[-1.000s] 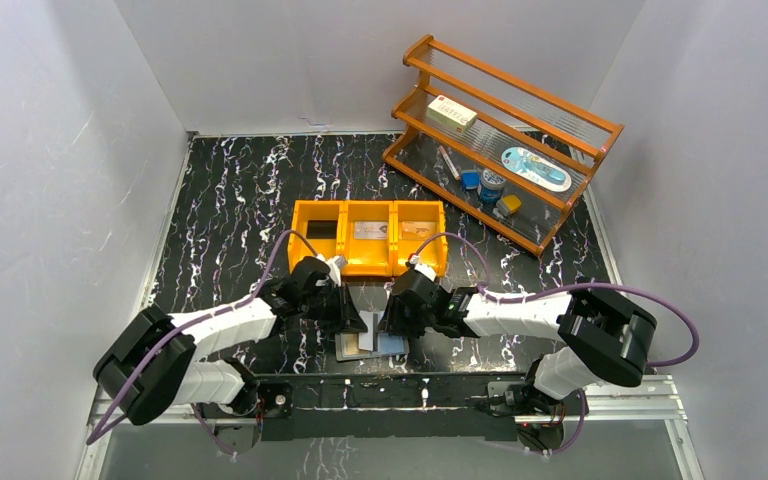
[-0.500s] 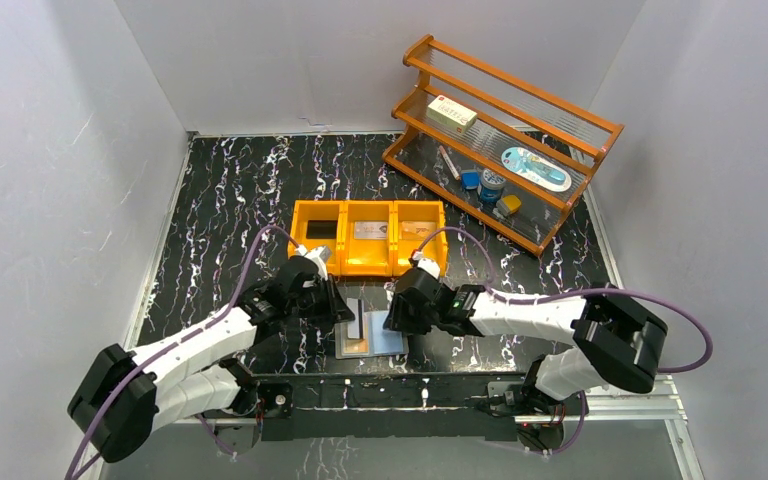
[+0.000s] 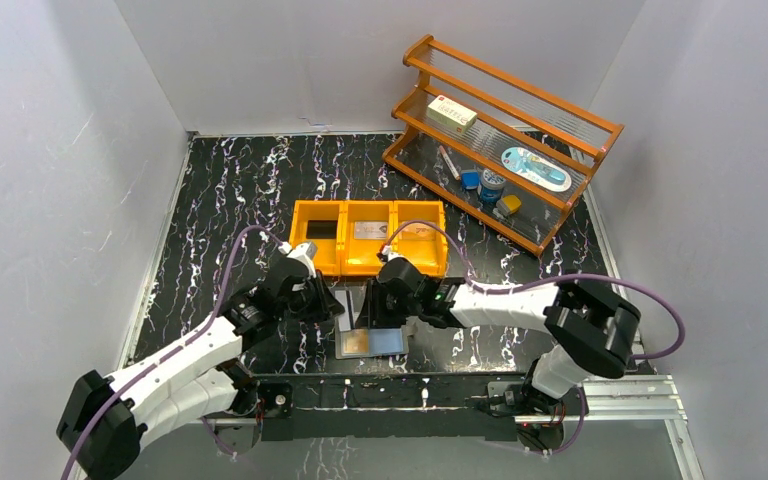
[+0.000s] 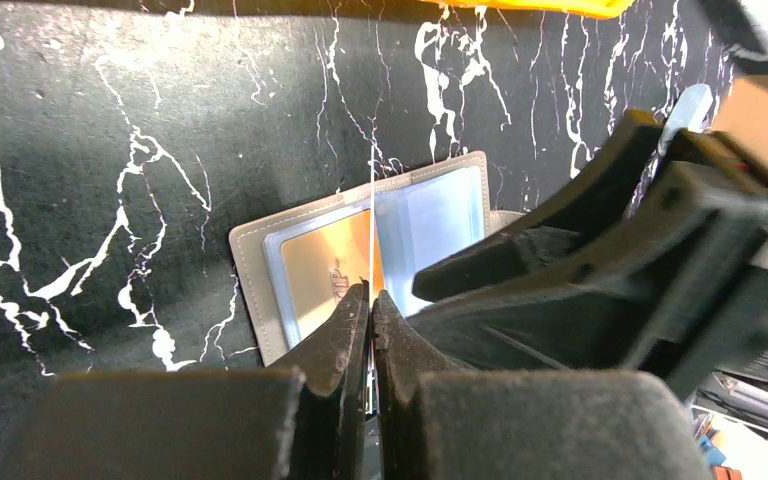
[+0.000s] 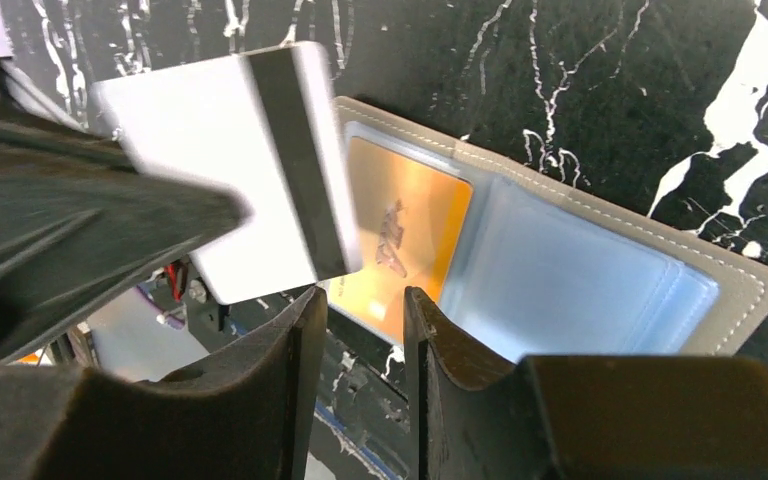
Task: Take the credit cards out of the card holder
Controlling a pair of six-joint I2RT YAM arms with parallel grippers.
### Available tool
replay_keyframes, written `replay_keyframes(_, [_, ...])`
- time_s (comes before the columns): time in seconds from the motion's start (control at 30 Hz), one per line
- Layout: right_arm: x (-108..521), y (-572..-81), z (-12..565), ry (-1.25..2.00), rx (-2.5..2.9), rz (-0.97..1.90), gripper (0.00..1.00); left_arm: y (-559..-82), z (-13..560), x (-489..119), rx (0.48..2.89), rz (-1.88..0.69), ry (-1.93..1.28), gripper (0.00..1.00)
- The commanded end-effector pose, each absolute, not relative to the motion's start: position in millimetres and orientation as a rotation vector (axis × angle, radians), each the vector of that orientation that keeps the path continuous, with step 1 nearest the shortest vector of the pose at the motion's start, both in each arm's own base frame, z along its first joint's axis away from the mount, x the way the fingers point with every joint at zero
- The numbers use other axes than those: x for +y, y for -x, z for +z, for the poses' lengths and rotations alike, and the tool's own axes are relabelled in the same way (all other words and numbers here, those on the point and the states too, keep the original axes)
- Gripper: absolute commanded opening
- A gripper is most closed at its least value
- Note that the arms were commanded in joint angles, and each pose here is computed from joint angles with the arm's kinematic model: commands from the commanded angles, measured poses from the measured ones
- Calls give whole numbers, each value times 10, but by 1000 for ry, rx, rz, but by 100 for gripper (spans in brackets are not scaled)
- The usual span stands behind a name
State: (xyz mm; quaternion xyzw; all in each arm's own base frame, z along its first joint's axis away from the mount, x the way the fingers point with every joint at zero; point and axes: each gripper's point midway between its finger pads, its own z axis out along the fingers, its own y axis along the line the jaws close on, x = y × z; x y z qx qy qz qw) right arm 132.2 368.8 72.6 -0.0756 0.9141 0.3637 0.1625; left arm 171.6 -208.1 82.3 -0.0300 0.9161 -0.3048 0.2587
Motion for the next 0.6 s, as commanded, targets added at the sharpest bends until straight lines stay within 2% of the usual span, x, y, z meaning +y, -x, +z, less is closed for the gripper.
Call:
replay_keyframes(0.0, [3745,-1378,657,158,2609,1048,42,-1771,934,-1981,2445,-775,126,0])
replay_keyframes(0.2, [3373,-1415,344,23,2688,846,45,-1755,919,-1989,2453,-781,119,0])
replay_keyframes(0.4, [3451,-1490,600,43,2620,908,47,-1801,948,-2038,2440,-791,98,0])
replay_keyframes(0.57, [3474,-1540,940,93,2508,983,56,-1843,1053,-2069,2407,-806,66,0])
